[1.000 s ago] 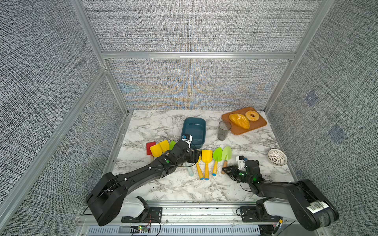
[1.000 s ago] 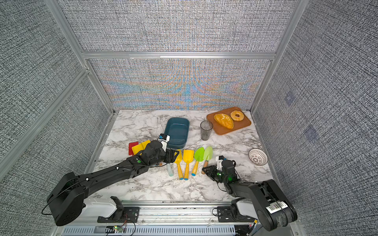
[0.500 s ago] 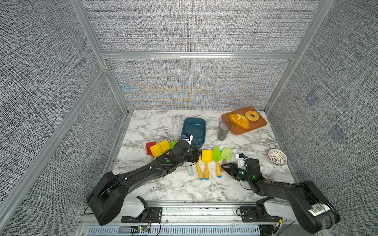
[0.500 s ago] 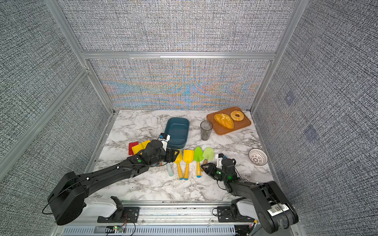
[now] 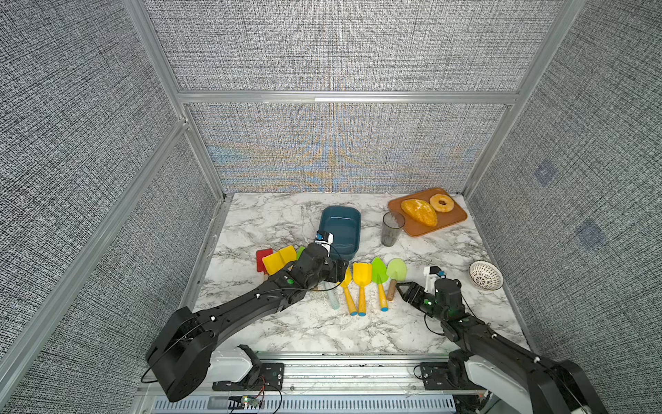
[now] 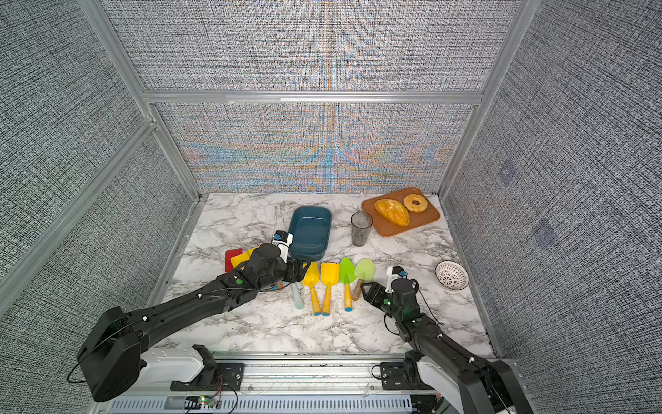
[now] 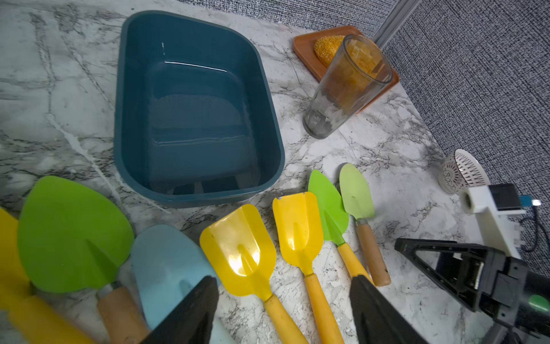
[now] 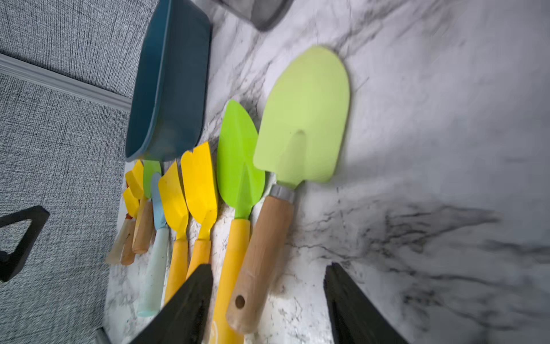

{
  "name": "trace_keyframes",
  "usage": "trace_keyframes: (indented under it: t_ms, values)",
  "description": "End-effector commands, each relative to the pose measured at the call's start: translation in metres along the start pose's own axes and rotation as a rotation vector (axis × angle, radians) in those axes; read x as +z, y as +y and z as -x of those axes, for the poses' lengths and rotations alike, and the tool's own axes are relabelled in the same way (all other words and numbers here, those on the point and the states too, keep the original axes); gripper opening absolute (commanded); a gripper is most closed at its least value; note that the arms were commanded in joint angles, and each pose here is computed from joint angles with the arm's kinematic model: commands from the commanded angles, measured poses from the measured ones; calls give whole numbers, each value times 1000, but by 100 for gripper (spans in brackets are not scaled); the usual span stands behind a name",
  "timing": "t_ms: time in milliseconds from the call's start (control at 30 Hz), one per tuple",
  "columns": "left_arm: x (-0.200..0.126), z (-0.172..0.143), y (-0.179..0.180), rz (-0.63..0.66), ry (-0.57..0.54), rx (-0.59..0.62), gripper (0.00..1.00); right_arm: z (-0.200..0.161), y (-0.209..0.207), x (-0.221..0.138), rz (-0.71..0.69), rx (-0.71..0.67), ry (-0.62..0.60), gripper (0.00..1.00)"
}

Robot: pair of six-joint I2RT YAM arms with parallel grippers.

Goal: Take the shovel out of the storage box
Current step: Place the shovel at the center of the board, then reset both arms

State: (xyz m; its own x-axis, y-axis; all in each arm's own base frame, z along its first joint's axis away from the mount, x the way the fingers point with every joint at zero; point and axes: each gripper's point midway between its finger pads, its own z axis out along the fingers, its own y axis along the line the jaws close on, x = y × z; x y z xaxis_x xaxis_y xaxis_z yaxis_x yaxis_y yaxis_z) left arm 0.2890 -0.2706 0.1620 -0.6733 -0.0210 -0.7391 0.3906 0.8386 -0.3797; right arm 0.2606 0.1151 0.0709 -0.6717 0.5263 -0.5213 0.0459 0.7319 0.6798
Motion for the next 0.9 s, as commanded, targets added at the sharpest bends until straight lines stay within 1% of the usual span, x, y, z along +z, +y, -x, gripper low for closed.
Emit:
trace_keyframes:
  t_ms: [0,33,67,133,167,233,300,367,433,567,667,800,867]
  values:
    - [-5,15,18,55,-29,29,77,24,-15,-12,-148,-114,-98,65]
    - [-7,18,26,75,-32,38,77,33,-13,-15,-165,-128,-124,66]
    - [-10,23,37,111,-37,41,78,44,-6,-19,-168,-178,-154,69]
    - [-18,34,57,184,-58,52,79,65,1,-27,-195,-228,-226,87]
    - [-24,39,69,232,-74,61,80,75,5,-32,-208,-257,-270,99]
    - [-39,50,91,333,-110,76,82,94,6,-43,-241,-285,-371,99]
    - [-56,60,114,442,-153,117,88,113,7,-53,-268,-328,-478,99]
    - [-70,66,135,543,-188,158,92,128,2,-62,-326,-353,-545,99]
    - [-83,68,156,635,-221,171,99,139,1,-64,-355,-399,-574,99]
    - [-103,65,195,737,-299,195,100,153,-2,-64,-401,-530,-610,99]
    - [-111,58,220,782,-373,220,100,159,-15,-66,-433,-545,-650,99]
    - [-121,49,254,846,-423,160,100,162,-32,-68,-425,-538,-697,99]
    - [-120,49,263,860,-450,172,100,162,-36,-67,-437,-569,-703,99]
